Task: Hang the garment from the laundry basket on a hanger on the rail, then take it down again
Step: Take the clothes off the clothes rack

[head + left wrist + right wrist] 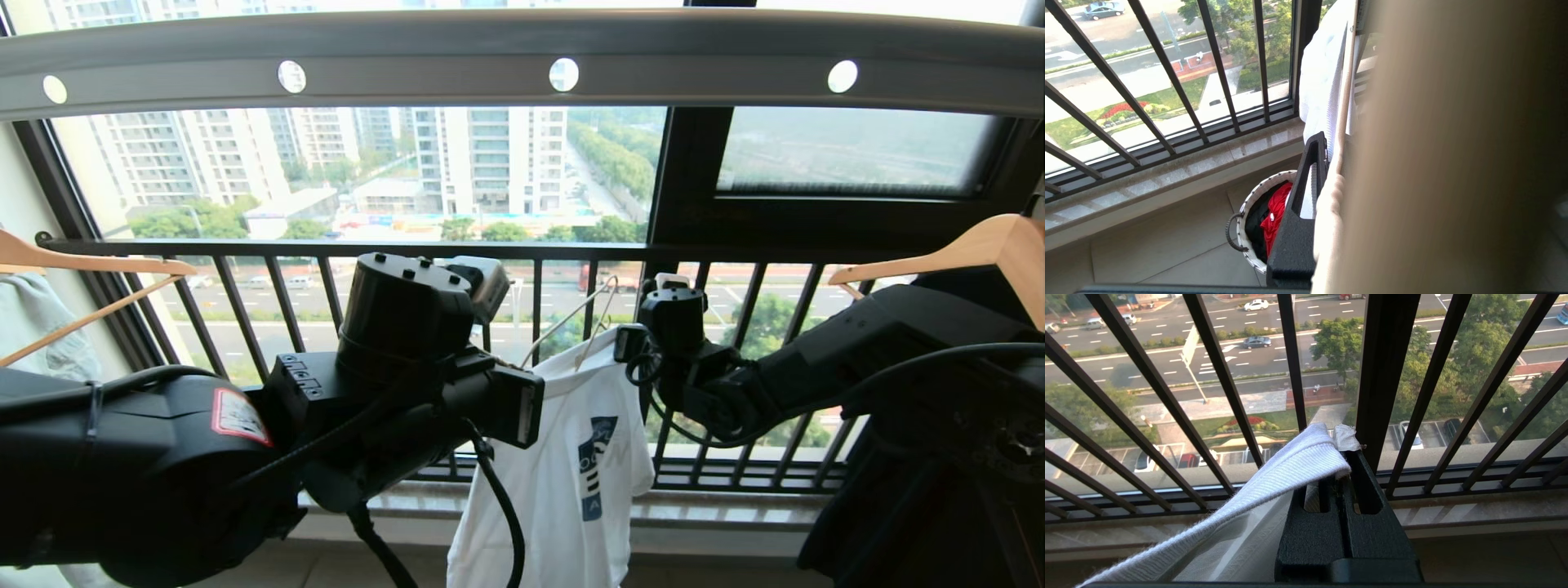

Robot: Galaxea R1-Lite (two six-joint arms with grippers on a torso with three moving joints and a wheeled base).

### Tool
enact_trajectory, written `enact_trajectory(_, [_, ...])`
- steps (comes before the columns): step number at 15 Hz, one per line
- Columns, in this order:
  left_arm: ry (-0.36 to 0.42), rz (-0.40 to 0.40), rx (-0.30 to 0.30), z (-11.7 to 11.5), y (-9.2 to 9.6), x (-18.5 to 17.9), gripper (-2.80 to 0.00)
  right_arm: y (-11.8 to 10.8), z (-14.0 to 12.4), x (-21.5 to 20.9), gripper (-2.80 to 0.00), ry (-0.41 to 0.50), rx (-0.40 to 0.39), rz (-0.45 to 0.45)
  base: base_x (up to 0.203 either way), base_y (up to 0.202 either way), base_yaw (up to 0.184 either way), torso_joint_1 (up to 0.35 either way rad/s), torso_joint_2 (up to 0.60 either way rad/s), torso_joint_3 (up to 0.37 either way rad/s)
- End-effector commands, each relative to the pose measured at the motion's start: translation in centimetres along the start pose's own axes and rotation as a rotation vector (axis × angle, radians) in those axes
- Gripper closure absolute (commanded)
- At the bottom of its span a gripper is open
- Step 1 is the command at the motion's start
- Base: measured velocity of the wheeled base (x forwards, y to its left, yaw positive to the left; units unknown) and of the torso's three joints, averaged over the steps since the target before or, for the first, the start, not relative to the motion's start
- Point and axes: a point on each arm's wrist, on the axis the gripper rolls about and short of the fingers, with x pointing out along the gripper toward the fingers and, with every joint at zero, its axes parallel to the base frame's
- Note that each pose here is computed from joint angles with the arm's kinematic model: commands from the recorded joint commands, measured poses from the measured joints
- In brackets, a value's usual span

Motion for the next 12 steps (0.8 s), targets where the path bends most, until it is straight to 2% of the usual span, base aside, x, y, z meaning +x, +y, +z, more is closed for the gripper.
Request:
enact_trajectory(1, [-0.017, 0.003, -0.009, 0.4, 0.1, -0.3, 0.0, -0.1, -0.4, 0.2, 0.0, 0.005, -0.001, -0.006, 0.0, 0.0, 0.0, 0.0, 0.0, 0.0])
enact_trajectory(4, [-0.007, 0.018, -0.009, 0.1, 0.1, 0.5, 0.0, 1.1, -1.1, -1.1, 0.0, 0.026, -0.023, 0.028, 0.0, 0.0, 0.0, 0.0, 0.0, 0.0])
enact_trajectory(9, [-0.136, 0.063, -0.059, 0.2, 0.9, 3.3, 0.0, 3.7, -1.7, -4.6, 0.0, 0.05, -0.058, 0.116, 0.0, 0.0, 0.0, 0.0, 0.0, 0.0])
enact_trajectory(12, [-0.136, 0.094, -0.059, -0.9, 0.9, 5.0, 0.0, 4.8, -0.9, -7.2, 0.0, 0.042, -0.062, 0.168, 0.0, 0.0, 0.0, 0.0, 0.0, 0.0])
